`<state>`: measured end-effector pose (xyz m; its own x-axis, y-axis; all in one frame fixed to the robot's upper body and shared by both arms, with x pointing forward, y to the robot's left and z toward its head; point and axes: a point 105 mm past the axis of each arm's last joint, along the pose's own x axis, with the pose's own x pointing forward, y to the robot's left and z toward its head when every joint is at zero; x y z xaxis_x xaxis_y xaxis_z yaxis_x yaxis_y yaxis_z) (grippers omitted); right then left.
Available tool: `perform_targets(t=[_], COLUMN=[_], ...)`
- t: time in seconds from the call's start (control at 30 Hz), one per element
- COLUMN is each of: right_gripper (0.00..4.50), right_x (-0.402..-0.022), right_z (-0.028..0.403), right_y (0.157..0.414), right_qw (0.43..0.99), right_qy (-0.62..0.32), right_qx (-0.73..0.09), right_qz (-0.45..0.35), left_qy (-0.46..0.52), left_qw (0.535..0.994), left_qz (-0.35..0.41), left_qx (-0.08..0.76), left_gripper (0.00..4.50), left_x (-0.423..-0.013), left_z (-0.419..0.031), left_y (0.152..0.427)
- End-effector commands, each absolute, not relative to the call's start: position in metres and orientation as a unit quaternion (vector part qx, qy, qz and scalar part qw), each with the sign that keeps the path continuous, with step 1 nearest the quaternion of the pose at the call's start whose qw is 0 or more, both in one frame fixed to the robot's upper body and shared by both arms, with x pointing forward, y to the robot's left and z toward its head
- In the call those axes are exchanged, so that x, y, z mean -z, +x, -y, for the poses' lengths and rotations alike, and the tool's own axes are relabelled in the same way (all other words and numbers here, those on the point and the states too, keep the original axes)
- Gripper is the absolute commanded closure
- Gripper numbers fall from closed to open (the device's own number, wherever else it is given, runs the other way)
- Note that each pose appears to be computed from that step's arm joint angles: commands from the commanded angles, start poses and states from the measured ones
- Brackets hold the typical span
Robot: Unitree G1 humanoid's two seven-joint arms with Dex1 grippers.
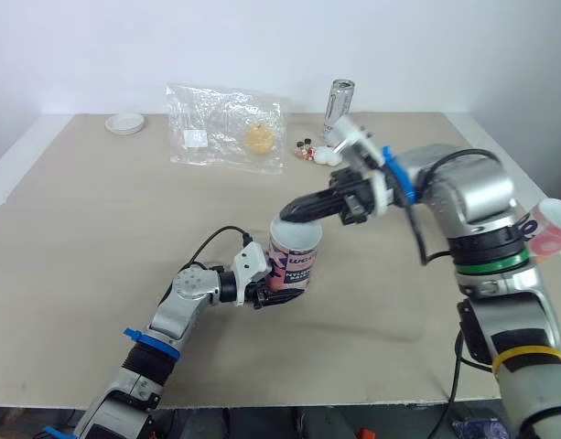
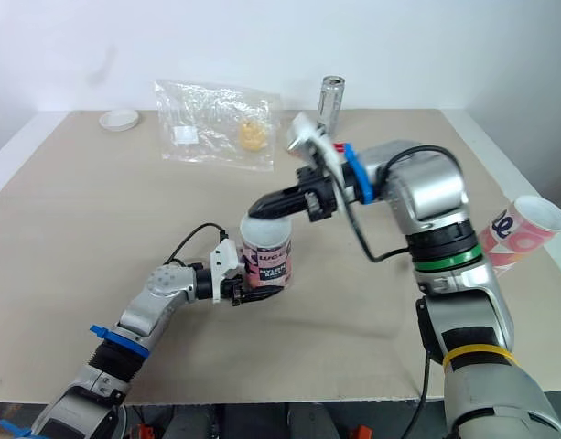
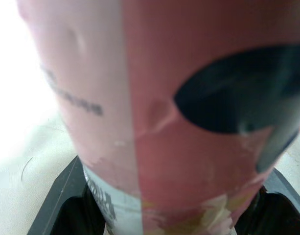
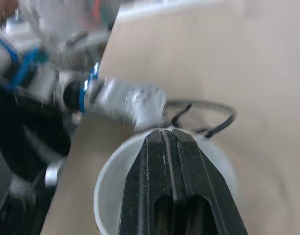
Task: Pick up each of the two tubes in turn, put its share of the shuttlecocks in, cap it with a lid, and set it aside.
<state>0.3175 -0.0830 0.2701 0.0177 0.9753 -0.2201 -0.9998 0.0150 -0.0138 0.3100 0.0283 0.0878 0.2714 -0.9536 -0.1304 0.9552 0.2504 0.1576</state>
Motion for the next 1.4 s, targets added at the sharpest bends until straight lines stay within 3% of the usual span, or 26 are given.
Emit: perform_targets(t=[0.03,0.17,0.2,0.27,0.3,0.33,0.83,1.4], right_gripper=[3.12,1.38,0.74,0.03,0.00,0.00,0.00,0.00], right_x=[-0.295,-0.290,-0.282,-0.264,-0.255,-0.248,-0.148,-0.117], right_z=[0.110,0.136,0.143,0.155,0.159,0.161,0.137,0.109], right_y=[0.318,0.319,0.318,0.315,0.312,0.310,0.279,0.297], right_qw=[0.748,0.784,0.795,0.811,0.814,0.815,0.769,0.750], right_qy=[-0.045,-0.022,-0.016,-0.028,-0.041,-0.052,-0.093,-0.118], right_qx=[-0.663,-0.619,-0.605,-0.584,-0.579,-0.577,-0.631,-0.651], right_qz=[0.001,0.036,0.037,0.036,0.029,0.026,-0.042,-0.006], left_qy=[0.117,0.124,0.125,0.124,0.124,0.124,0.141,0.127], left_qw=[0.794,0.788,0.787,0.787,0.786,0.786,0.774,0.792], left_qz=[-0.020,-0.017,-0.013,-0.005,0.000,0.004,0.041,0.052], left_qx=[0.596,0.603,0.604,0.605,0.605,0.606,0.616,0.594], left_gripper=[1.75,1.75,1.17,0.70,0.23,0.07,0.07,0.07], left_x=[-0.083,-0.083,-0.085,-0.088,-0.090,-0.092,-0.108,-0.126], left_z=[-0.038,-0.039,-0.040,-0.041,-0.042,-0.042,-0.058,-0.089], left_y=[0.313,0.310,0.310,0.310,0.310,0.310,0.303,0.278])
